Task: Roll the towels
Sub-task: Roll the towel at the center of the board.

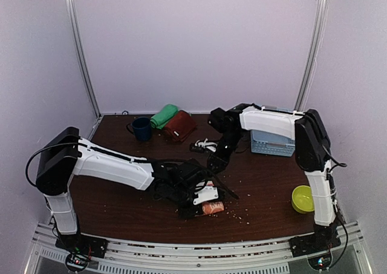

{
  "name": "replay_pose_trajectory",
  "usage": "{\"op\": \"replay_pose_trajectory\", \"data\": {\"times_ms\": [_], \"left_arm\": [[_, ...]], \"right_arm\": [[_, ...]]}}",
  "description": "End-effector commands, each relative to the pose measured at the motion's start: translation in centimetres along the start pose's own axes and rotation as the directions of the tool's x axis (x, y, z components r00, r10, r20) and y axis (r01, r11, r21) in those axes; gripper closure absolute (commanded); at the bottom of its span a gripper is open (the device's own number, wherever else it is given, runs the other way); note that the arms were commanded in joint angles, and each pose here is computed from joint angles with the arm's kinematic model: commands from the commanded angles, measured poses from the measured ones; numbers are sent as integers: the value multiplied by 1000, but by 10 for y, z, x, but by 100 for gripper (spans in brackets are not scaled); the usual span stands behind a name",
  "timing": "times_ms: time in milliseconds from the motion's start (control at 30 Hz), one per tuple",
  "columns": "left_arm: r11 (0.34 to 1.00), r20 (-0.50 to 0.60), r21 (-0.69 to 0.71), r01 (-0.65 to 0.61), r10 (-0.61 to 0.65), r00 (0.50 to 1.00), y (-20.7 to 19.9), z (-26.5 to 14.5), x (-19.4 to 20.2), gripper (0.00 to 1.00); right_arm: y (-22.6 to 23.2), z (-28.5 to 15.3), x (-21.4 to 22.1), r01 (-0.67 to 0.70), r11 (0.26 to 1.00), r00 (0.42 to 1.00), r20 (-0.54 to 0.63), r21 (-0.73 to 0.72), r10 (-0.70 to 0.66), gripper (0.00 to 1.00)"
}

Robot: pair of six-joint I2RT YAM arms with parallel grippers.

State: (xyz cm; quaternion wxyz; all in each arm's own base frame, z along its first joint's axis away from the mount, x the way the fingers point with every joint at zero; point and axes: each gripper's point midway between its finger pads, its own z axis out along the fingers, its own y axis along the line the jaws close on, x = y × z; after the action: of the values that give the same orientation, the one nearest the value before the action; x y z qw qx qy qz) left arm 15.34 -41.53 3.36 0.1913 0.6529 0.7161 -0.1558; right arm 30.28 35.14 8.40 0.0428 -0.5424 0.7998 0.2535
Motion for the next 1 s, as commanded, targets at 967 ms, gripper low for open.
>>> {"op": "replay_pose_trajectory", "data": {"times_ms": [967], "left_arm": [[542, -248, 639, 546, -526, 813, 1, 49, 31, 88]], "right_arm": [[115, -15, 50, 590, 698, 779, -60, 406, -624, 49]]}}
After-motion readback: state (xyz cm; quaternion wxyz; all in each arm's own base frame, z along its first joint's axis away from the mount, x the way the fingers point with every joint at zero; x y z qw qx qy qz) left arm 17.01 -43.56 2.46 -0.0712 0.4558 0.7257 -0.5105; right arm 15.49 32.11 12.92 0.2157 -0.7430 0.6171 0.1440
